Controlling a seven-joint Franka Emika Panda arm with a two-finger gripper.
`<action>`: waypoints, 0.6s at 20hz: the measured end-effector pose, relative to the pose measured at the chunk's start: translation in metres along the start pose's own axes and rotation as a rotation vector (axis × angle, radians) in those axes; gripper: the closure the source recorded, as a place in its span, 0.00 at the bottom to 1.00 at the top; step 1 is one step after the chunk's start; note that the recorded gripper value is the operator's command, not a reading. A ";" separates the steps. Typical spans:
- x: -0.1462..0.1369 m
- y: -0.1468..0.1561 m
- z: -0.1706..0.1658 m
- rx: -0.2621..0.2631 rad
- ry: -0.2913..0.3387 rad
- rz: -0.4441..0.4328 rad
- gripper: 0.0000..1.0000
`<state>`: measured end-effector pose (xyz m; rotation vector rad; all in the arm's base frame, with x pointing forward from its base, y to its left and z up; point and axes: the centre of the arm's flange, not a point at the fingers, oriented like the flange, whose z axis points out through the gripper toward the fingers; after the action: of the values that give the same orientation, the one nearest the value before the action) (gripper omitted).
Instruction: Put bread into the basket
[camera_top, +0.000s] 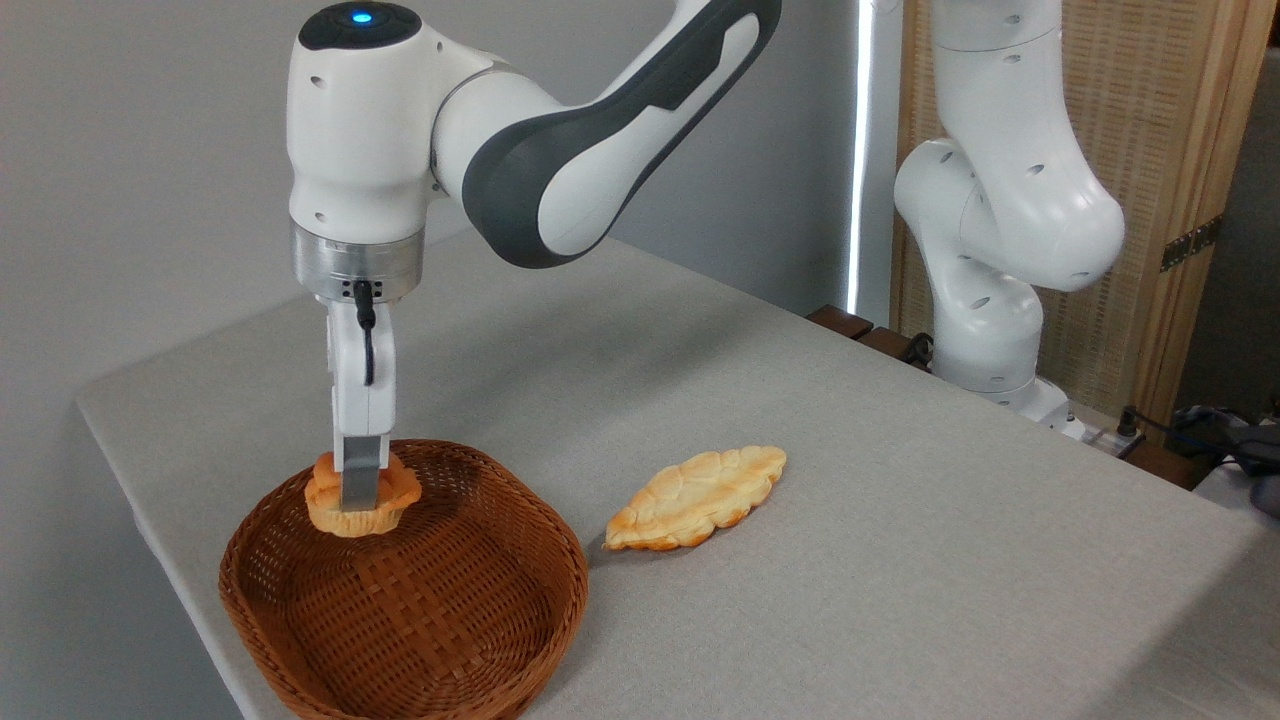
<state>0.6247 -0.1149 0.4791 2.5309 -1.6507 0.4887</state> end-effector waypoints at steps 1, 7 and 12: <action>0.000 0.000 0.000 0.001 -0.001 0.001 0.02; 0.000 0.000 0.000 0.002 -0.002 0.002 0.00; 0.001 -0.001 -0.002 0.004 -0.001 0.003 0.00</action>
<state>0.6253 -0.1146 0.4808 2.5325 -1.6550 0.4922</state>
